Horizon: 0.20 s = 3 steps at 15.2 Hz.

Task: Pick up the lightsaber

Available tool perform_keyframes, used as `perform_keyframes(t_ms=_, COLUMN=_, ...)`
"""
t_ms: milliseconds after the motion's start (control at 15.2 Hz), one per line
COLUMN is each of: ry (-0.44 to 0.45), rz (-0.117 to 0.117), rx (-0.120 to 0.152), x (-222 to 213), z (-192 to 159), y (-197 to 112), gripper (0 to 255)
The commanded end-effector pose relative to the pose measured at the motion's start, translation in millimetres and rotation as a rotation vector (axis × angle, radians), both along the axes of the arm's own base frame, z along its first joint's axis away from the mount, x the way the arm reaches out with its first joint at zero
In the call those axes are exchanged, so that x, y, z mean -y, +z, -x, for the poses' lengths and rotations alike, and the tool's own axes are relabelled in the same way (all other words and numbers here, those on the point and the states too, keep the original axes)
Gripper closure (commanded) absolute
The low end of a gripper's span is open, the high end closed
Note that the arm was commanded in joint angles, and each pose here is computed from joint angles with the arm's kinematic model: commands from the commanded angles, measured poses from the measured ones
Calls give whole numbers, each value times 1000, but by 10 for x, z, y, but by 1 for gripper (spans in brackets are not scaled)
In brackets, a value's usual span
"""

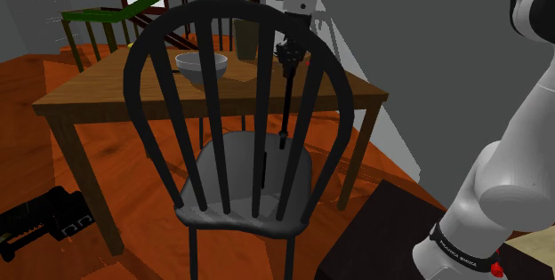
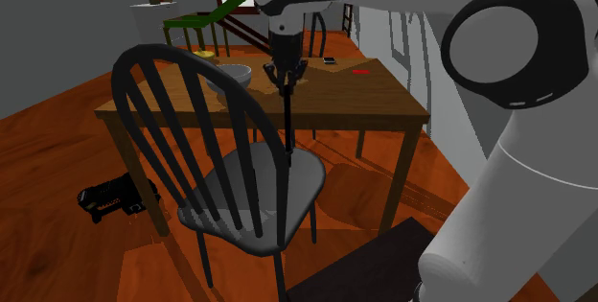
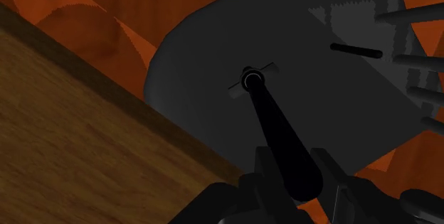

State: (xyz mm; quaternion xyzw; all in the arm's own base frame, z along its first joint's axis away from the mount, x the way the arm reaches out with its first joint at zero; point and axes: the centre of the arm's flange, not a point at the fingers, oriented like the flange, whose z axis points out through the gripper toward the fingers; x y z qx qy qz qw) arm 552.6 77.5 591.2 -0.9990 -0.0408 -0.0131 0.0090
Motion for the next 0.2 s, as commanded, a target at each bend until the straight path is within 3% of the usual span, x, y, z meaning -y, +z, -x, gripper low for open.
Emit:
perform_keyframes(t_ms=0, ry=0, rz=0, rx=0, x=12, z=-2, y=102, gripper=255)
perform_keyframes(t_ms=132, ry=0, rz=0, rx=0, x=13, z=-1, y=110, gripper=255)
